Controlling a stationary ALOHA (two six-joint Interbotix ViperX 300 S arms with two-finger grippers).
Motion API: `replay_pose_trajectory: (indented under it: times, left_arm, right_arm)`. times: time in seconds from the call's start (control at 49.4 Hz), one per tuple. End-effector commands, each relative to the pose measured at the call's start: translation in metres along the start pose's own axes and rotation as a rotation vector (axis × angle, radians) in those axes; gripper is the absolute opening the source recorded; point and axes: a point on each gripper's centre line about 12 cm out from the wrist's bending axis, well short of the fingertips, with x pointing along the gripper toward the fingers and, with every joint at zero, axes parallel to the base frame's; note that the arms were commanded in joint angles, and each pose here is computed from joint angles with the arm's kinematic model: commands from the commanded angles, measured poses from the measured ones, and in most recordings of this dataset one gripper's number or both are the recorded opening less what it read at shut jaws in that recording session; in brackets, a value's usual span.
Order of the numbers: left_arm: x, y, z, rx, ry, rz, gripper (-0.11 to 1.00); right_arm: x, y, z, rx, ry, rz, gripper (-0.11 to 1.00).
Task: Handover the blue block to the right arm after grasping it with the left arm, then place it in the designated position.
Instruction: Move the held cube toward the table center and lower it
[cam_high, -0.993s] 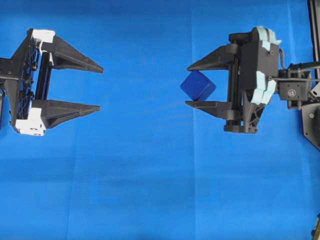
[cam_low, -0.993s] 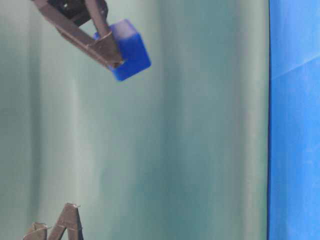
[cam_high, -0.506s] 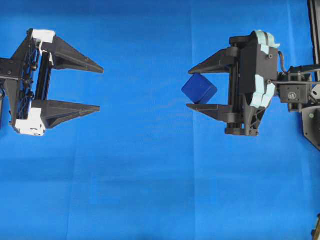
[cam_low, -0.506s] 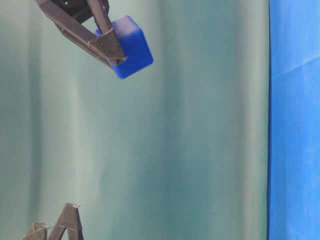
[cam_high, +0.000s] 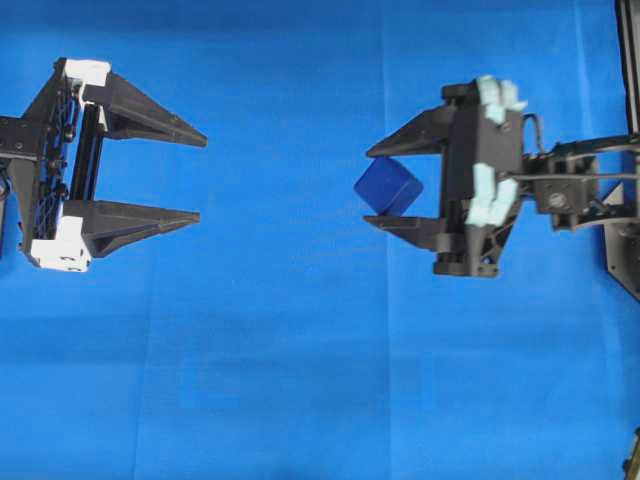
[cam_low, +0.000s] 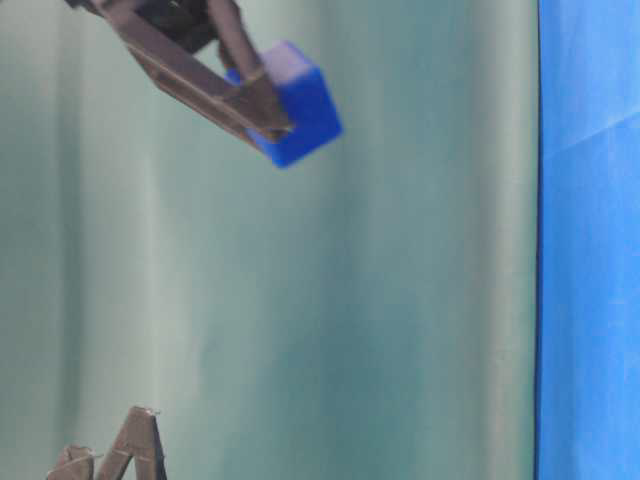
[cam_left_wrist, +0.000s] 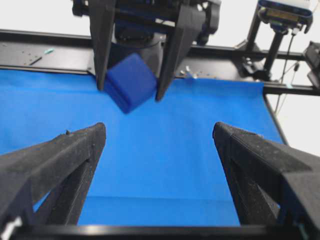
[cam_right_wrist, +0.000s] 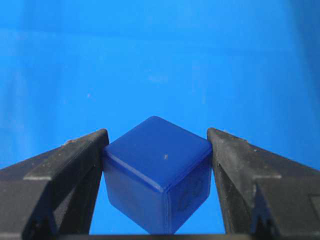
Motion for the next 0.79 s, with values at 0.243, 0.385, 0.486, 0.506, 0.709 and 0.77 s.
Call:
replay_pose_trajectory:
  times: [0.243,0.385,0.486,0.506,0.709,0.77]
  left_arm:
    - [0.0,-0.002,0.01,0.0,-0.032,-0.006,0.93]
    - [0.0,-0.002,0.01,0.0,-0.032,-0.006,0.93]
    - [0.001,-0.002,0.009,0.0,-0.03,-0.008,0.93]
    - [0.001,-0.002,0.009,0.0,-0.029,-0.006,0.93]
    - [0.001,-0.002,0.009,0.0,-0.029,-0.006,0.93]
    - [0.001,-0.002,0.009,0.0,-0.03,-0.006,0.93]
  right_arm:
    - [0.046,0.011,-0.01,-0.008,-0.008,0.071,0.56]
    - [0.075,0.004,-0.025,0.002,0.022,0.073,0.56]
    - [0.096,0.003,-0.036,0.007,0.038,0.087,0.56]
    - [0.1,0.002,-0.038,0.008,0.039,0.091,0.56]
    - [0.133,0.003,-0.058,0.017,0.065,0.121,0.56]
    - [0.139,0.004,-0.06,0.02,0.065,0.13,0.56]
